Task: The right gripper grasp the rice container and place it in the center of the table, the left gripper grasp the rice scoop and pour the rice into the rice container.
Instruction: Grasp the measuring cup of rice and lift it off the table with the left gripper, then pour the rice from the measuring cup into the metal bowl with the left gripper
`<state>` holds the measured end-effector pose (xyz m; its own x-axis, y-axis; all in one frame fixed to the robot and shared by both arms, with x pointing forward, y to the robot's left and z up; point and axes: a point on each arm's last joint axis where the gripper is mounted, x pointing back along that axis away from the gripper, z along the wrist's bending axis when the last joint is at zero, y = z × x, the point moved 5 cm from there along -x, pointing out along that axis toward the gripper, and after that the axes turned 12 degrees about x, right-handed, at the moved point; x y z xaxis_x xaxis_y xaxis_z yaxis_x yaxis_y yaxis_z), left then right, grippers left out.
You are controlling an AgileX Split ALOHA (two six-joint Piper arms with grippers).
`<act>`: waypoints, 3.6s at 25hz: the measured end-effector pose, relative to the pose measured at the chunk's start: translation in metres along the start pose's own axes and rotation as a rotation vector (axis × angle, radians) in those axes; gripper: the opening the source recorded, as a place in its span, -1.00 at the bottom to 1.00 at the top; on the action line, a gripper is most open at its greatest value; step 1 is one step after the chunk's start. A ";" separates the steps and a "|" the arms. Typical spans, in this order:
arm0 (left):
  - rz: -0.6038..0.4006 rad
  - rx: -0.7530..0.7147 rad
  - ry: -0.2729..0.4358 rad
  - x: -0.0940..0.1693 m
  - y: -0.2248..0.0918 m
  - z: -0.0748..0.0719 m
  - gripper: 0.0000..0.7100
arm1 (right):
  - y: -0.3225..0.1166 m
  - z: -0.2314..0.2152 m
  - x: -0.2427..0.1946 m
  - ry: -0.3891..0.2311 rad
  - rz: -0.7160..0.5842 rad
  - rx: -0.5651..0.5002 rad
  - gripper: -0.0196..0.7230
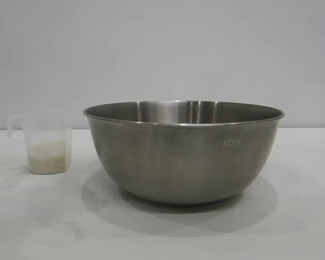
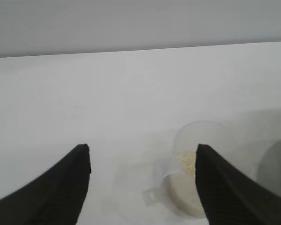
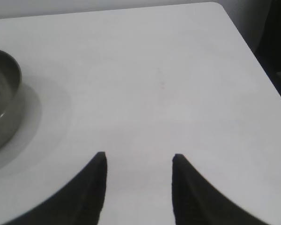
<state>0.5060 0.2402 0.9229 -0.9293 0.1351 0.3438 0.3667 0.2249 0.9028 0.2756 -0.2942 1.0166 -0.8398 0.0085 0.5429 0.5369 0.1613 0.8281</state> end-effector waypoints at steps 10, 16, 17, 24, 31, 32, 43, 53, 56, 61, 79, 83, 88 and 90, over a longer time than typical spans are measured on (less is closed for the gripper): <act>0.050 -0.022 0.047 -0.026 -0.038 0.013 0.26 | 0.000 0.000 0.000 0.000 0.000 0.000 -0.07; 0.041 -0.060 0.002 -0.039 -0.061 0.013 0.26 | 0.000 0.000 0.000 0.000 0.000 0.000 -0.07; 0.063 -0.059 -0.008 -0.040 -0.067 0.013 0.26 | 0.000 0.000 0.000 0.000 0.000 0.000 -0.07; 0.110 -0.039 0.000 -0.043 -0.081 0.016 0.26 | 0.000 0.000 0.000 0.001 0.000 0.000 -0.07; 0.092 -0.025 0.015 -0.049 -0.079 0.017 0.26 | 0.000 0.000 0.000 0.001 0.000 0.000 -0.07; 0.088 -0.023 0.018 -0.051 -0.078 0.017 0.26 | 0.000 0.000 0.000 0.001 0.000 0.000 -0.07; 0.041 -0.013 0.019 -0.070 -0.069 0.014 0.10 | 0.000 0.000 0.000 0.001 0.000 0.000 -0.07; 0.027 -0.014 0.014 -0.084 -0.069 0.011 0.10 | 0.000 0.000 0.000 0.002 0.000 -0.001 -0.07; 0.005 -0.010 0.007 -0.090 -0.063 0.009 0.10 | 0.000 0.000 0.000 0.002 0.000 -0.001 -0.07; -0.023 -0.007 -0.005 -0.096 -0.056 0.005 -0.23 | 0.000 0.000 0.000 0.002 0.000 -0.001 -0.07; -0.138 -0.153 -0.131 -0.088 -0.014 -0.023 -1.00 | 0.000 0.000 0.000 0.002 0.000 -0.001 -0.07; -0.234 -0.306 -0.232 -0.078 0.014 -0.045 -1.00 | 0.000 0.000 0.000 0.002 0.000 -0.001 -0.07; -0.355 -0.541 -0.372 -0.073 0.039 -0.077 -1.00 | 0.000 0.000 0.000 0.002 0.000 -0.001 -0.07; -0.390 -0.636 -0.415 -0.072 0.043 -0.087 -1.00 | 0.000 0.000 0.000 0.002 0.000 -0.001 -0.07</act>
<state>0.5849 0.1562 0.9593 -0.8464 0.5315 -0.0327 -0.1868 -0.2389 0.9529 0.2756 -0.2939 1.0166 -0.8398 0.0065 0.5428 0.5366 0.1604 0.8284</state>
